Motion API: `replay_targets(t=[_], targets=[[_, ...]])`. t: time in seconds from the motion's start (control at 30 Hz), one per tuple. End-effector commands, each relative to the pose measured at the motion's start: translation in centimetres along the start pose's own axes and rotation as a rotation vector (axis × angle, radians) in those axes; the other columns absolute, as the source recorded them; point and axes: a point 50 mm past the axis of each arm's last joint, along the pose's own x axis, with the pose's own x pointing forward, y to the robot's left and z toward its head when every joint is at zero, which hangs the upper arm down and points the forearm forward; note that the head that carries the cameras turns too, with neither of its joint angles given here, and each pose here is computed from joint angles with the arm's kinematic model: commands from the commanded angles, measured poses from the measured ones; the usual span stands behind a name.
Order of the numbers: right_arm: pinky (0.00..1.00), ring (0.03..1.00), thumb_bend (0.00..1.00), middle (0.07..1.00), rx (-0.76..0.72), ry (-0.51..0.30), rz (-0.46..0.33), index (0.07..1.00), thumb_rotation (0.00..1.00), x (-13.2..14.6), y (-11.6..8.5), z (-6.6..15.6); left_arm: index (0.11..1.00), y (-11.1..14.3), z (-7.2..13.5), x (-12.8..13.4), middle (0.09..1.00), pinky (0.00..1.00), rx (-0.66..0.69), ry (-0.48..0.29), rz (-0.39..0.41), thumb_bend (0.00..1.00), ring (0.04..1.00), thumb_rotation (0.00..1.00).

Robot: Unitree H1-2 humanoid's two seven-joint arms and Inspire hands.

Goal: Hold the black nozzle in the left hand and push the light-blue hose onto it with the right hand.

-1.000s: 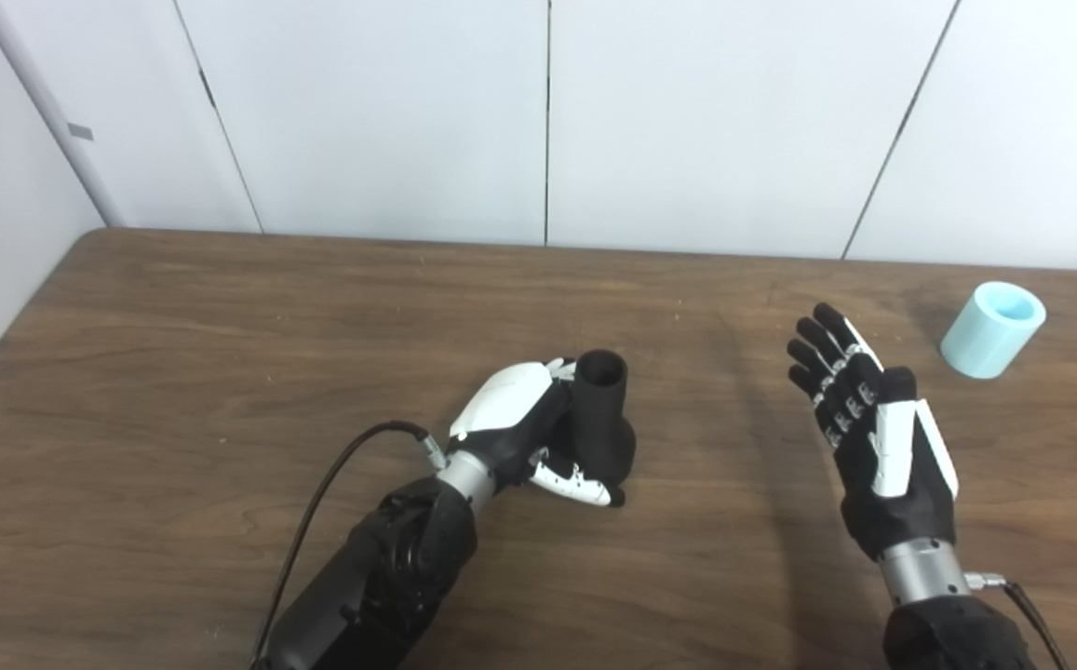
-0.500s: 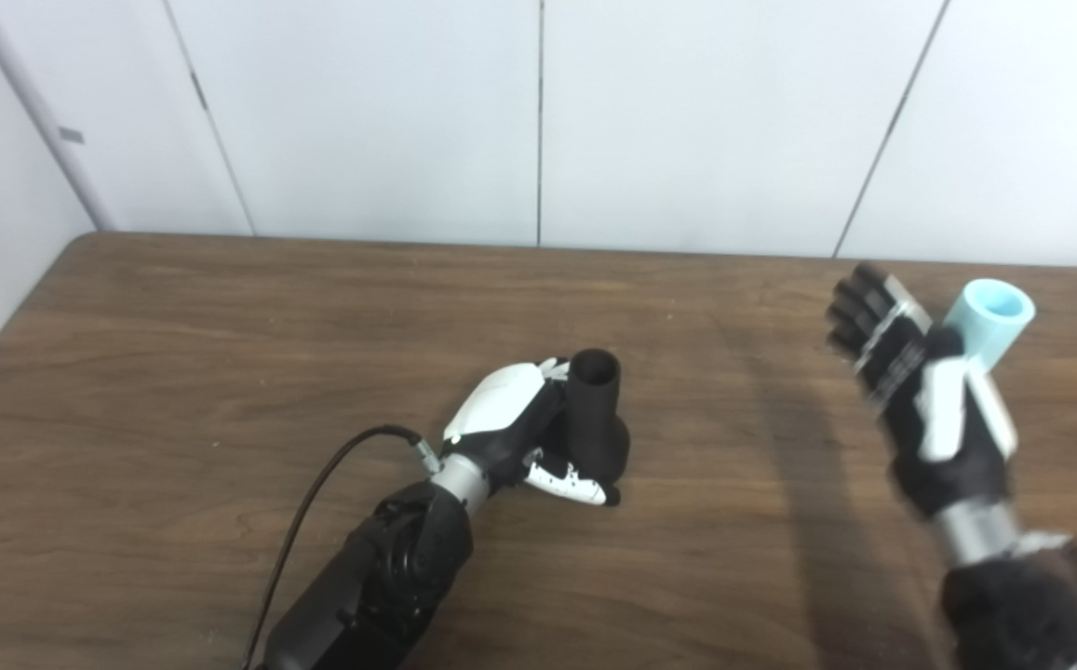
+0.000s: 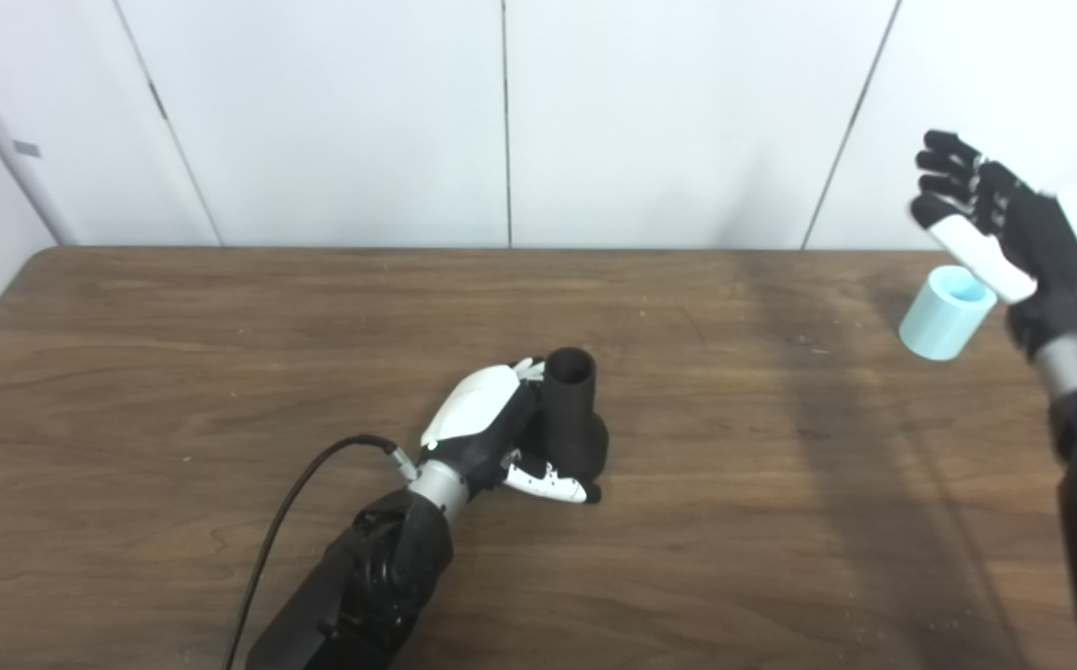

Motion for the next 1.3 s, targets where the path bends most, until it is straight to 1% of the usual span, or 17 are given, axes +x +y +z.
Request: replay_targets(t=[0.0, 0.07, 0.17, 0.27, 0.33, 0.5, 0.63, 0.7, 0.9, 1.0, 1.13, 1.27], targets=[[0.80, 0.841, 0.72, 0.843, -0.120, -0.055, -0.039, 0.854, 0.50, 1.8, -2.3, 1.9, 0.481, -5.8, -5.1, -2.2, 0.927, 1.00, 0.017, 0.208, -0.255, 0.52, 1.000, 0.05], [0.80, 0.841, 0.73, 0.843, -0.171, -0.045, -0.036, 0.853, 0.49, 2.4, -2.7, 1.9, 0.481, -5.8, -5.2, -2.1, 0.927, 1.00, 0.018, 0.209, -0.258, 0.52, 1.000, 0.05], [0.81, 0.845, 0.78, 0.839, -0.282, -0.025, -0.047, 0.838, 0.46, 3.8, -3.6, 1.8, 0.481, -5.5, -5.5, -2.2, 0.925, 1.00, 0.019, 0.213, -0.261, 0.52, 1.000, 0.05], [0.81, 0.865, 0.81, 0.853, -0.367, 0.005, -0.041, 0.835, 0.40, 5.6, -3.8, 1.9, 0.481, -5.0, -6.5, -2.7, 0.923, 1.00, 0.025, 0.218, -0.260, 0.52, 1.000, 0.05], [0.81, 0.883, 0.82, 0.869, -0.419, 0.027, -0.032, 0.841, 0.39, 6.6, -3.8, 2.0, 0.481, -4.8, -7.1, -2.9, 0.922, 1.00, 0.025, 0.219, -0.261, 0.52, 1.000, 0.05], [0.81, 0.913, 0.83, 0.883, -0.481, 0.068, -0.025, 0.847, 0.37, 7.7, -3.8, 2.0, 0.480, -4.5, -8.2, -3.2, 0.920, 1.00, 0.013, 0.212, -0.262, 0.52, 1.000, 0.05], [0.84, 0.928, 0.82, 0.888, -0.525, 0.122, -0.032, 0.847, 0.33, 8.4, -4.2, 1.3, 0.480, -4.5, -8.9, -3.1, 0.915, 1.00, 0.020, 0.209, -0.266, 0.52, 1.000, 0.05], [0.86, 0.936, 0.83, 0.895, -0.536, 0.141, -0.034, 0.848, 0.33, 8.7, -4.4, 0.9, 0.480, -4.5, -9.0, -3.1, 0.915, 1.00, 0.022, 0.209, -0.266, 0.52, 1.000, 0.05], [0.86, 0.930, 0.86, 0.902, -0.566, 0.181, -0.039, 0.851, 0.32, 9.8, -4.7, 0.1, 0.481, -4.3, -9.1, -3.1, 0.915, 1.00, 0.031, 0.204, -0.265, 0.52, 1.000, 0.05], [0.87, 0.931, 0.86, 0.904, -0.579, 0.190, -0.039, 0.853, 0.32, 10.3, -4.6, -0.1, 0.481, -4.4, -9.3, -3.1, 0.915, 1.00, 0.035, 0.203, -0.266, 0.52, 1.000, 0.05], [0.90, 0.933, 0.87, 0.905, -0.601, 0.213, -0.033, 0.856, 0.27, 11.5, -4.4, -0.7, 0.481, -4.6, -9.5, -3.1, 0.915, 1.00, 0.037, 0.204, -0.266, 0.52, 1.000, 0.05], [0.92, 0.942, 0.90, 0.909, -0.637, 0.240, -0.011, 0.858, 0.27, 12.7, -4.1, -0.9, 0.481, -4.6, -9.6, -3.1, 0.915, 1.00, 0.033, 0.206, -0.262, 0.52, 1.000, 0.05]])
